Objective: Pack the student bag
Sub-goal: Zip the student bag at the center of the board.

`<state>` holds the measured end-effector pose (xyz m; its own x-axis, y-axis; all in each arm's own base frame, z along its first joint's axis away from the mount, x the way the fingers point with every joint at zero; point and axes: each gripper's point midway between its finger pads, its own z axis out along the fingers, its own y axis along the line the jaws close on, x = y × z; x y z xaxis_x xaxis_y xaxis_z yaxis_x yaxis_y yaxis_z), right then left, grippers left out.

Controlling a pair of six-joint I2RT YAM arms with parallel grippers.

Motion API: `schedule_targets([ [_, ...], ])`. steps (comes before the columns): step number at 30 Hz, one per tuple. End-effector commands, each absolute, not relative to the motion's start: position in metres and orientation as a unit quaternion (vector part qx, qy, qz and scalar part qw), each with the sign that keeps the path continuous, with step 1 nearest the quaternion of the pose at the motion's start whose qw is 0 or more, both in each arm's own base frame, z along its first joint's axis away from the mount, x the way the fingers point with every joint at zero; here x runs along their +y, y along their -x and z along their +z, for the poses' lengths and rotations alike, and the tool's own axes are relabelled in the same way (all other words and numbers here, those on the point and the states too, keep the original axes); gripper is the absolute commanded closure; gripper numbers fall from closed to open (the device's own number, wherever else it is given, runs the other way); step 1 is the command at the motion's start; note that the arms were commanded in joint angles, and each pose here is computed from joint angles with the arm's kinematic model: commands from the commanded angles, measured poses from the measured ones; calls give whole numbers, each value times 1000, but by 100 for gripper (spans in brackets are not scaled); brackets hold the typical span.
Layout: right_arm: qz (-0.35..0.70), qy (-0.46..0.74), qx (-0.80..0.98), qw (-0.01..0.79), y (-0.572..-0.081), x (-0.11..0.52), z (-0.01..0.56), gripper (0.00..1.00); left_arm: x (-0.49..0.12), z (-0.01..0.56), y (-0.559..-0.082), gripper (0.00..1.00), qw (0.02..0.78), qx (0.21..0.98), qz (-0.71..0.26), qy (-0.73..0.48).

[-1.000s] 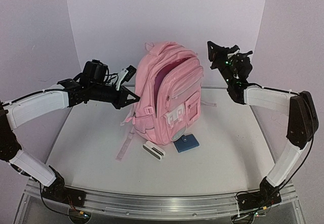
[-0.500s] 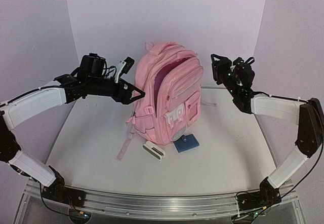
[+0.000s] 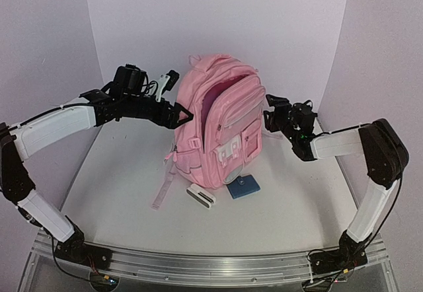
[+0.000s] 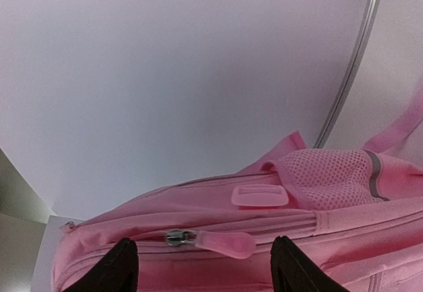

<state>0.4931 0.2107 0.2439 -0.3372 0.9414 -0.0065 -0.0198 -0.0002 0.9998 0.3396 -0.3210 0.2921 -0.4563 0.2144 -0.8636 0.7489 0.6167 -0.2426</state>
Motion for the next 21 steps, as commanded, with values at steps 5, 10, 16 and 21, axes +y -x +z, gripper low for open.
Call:
schedule_targets([
  [5,637,-412,528,382,-498,218,250,34,-326,298,-341,38,424,787,-315,-319],
  [10,662,-402,510,375,-506,224,259,42,-330,297,-334,62,416,780,-327,-334],
  [16,676,-396,493,378,-511,227,271,51,-331,297,-330,88,413,775,-333,-344],
  [21,685,-389,486,379,-517,230,279,55,-331,298,-327,97,414,771,-334,-350],
])
